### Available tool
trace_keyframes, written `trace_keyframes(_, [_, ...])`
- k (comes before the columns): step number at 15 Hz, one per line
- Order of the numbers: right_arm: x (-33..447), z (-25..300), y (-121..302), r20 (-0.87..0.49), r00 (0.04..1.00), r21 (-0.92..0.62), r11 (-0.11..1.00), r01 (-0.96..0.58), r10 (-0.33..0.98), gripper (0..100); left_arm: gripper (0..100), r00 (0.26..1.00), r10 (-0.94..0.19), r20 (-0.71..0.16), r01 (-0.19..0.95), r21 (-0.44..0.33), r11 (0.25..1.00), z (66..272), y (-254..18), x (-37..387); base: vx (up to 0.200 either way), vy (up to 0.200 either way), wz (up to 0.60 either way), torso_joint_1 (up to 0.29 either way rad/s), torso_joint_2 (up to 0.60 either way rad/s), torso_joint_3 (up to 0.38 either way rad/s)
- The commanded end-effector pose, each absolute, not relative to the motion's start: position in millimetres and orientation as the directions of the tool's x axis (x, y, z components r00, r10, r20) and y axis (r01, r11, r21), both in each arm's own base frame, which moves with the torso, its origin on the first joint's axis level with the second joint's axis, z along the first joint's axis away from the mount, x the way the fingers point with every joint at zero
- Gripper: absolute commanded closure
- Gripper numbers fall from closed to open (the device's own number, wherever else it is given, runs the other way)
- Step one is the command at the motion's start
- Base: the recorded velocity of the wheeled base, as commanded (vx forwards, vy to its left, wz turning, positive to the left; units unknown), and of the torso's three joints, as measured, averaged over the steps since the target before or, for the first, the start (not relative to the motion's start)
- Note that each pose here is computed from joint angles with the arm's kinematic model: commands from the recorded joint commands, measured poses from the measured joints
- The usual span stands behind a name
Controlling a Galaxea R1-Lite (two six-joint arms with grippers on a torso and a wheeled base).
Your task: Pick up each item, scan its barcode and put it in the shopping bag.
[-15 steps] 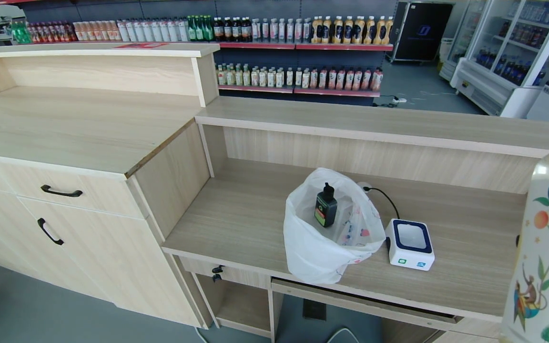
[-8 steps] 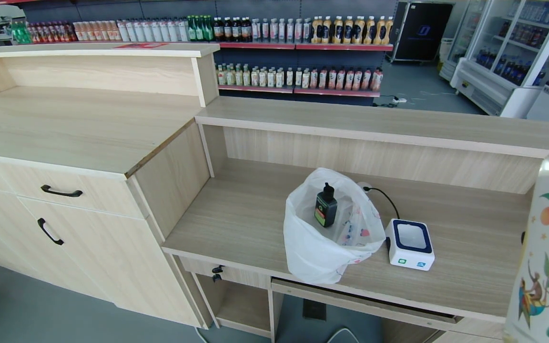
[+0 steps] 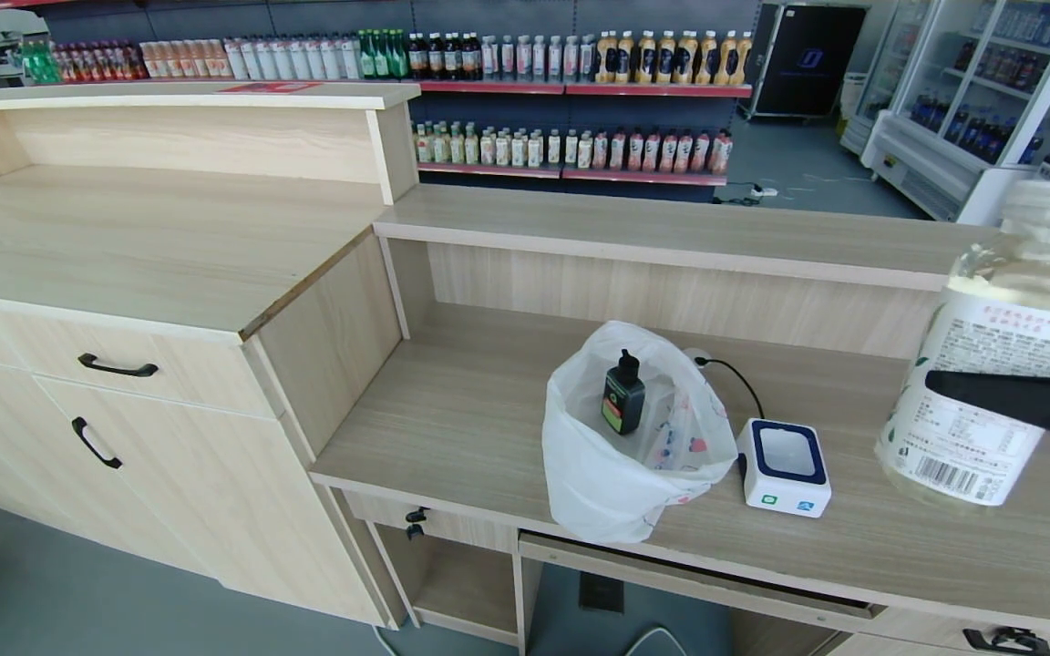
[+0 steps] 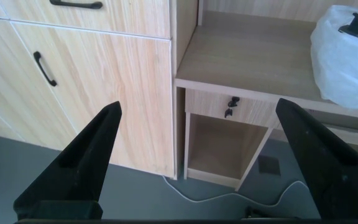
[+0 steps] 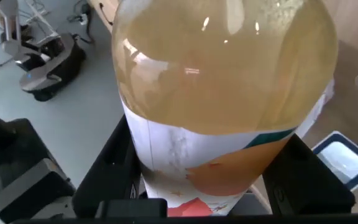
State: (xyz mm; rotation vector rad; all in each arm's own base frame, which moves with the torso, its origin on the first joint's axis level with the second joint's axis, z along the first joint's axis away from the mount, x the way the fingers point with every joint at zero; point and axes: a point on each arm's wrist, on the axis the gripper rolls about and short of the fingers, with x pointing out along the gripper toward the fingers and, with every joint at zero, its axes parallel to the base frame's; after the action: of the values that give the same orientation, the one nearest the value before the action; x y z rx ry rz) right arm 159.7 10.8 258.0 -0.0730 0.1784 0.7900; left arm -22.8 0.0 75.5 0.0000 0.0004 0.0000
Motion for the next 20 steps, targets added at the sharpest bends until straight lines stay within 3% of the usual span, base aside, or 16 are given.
trace_keyframes(1, [190.9, 230.0, -16.6, -0.283, 0.795, -0.106, 0.807, -0.581, 0.536, 100, 0, 1.0, 0.0, 0.0, 0.0, 0.0, 1.0, 75.5, 0.0, -22.8, 0.0, 0.0, 0.0, 0.0, 0.0, 0.0])
trace_keyframes(3, [204.0, 213.7, -38.0, -0.341, 0.86, -0.298, 0.824, -0.482, 0.38, 100, 0, 1.0, 0.0, 0.0, 0.0, 0.0, 1.0, 75.5, 0.0, -22.8, 0.0, 0.0, 0.0, 0.0, 0.0, 0.0])
trace_keyframes(8, [222.9, 204.5, -61.9, -0.31, 0.902, -0.463, 0.781, -0.42, 0.301, 100, 0, 1.0, 0.0, 0.0, 0.0, 0.0, 1.0, 75.5, 0.0, -22.8, 0.0, 0.0, 0.0, 0.0, 0.0, 0.0])
trace_keyframes(11, [237.2, 190.8, -81.3, -0.309, 0.917, -0.621, 0.676, -0.397, 0.254, 100, 0, 1.0, 0.0, 0.0, 0.0, 0.0, 1.0, 75.5, 0.0, -22.8, 0.0, 0.0, 0.0, 0.0, 0.0, 0.0])
trace_keyframes(13, [250.4, 180.9, -87.4, -0.286, 0.925, -0.676, 0.631, -0.381, 0.252, 100, 0, 1.0, 0.0, 0.0, 0.0, 0.0, 1.0, 75.5, 0.0, -22.8, 0.0, 0.0, 0.0, 0.0, 0.0, 0.0])
trace_keyframes(17, [268.3, 159.3, -96.3, -0.303, 0.918, -0.745, 0.536, -0.396, 0.258, 100, 0, 1.0, 0.0, 0.0, 0.0, 0.0, 1.0, 75.5, 0.0, -22.8, 0.0, 0.0, 0.6, 0.002, 0.0, 0.004])
trace_keyframes(20, [288.1, 137.0, -104.6, -0.214, 0.884, -0.784, 0.467, -0.409, 0.416, 100, 0, 1.0, 0.0, 0.0, 0.0, 0.0, 1.0, 75.5, 0.0, -22.8, 0.0, 0.0, 0.4, 0.002, 0.0, 0.0])
